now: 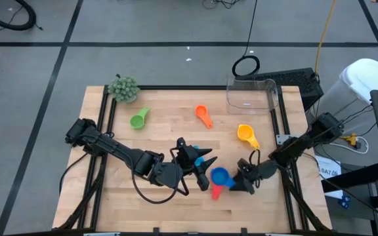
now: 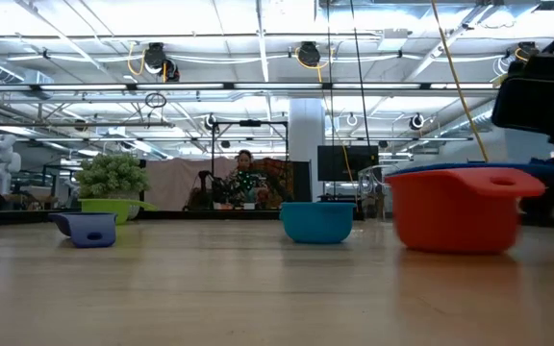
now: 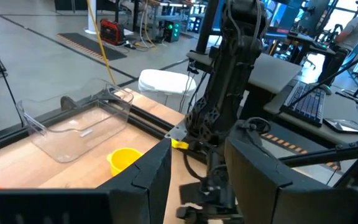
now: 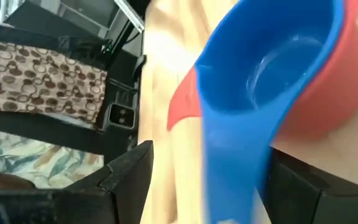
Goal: Nest measuring cups in basket
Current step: Stack the blue measuring cup on top of the red measuring cup
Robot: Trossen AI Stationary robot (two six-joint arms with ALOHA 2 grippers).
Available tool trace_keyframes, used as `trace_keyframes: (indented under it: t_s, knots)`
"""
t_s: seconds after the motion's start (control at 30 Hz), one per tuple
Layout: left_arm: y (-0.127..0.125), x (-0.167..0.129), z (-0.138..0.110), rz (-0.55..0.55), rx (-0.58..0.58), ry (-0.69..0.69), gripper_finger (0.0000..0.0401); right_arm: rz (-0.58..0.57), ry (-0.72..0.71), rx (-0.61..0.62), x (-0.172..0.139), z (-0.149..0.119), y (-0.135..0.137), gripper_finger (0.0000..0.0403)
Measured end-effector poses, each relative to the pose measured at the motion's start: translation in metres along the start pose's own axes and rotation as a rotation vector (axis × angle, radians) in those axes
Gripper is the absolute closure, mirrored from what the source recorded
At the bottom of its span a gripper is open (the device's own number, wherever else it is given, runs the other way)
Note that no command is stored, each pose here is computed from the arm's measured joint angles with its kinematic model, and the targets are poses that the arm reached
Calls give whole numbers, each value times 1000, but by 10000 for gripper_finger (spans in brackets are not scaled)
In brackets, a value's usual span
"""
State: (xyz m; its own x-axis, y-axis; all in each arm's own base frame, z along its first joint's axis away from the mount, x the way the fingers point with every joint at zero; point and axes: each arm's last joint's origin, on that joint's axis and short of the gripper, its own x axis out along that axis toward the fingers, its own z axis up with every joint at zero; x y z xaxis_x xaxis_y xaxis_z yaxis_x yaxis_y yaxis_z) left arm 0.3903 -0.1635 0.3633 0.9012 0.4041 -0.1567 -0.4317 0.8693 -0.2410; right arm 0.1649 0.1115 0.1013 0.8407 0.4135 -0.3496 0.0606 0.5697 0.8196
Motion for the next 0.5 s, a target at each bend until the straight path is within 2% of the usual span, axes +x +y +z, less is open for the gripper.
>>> trace_keyframes:
  t_s: [0.27, 0.5]
  knots:
    - [0, 0, 0, 0, 1, 0, 249, 83, 178, 49, -5, -21, 11, 152]
    - [0, 0, 0, 0, -3, 0, 249, 50, 181, -7, -13, -22, 16, 177]
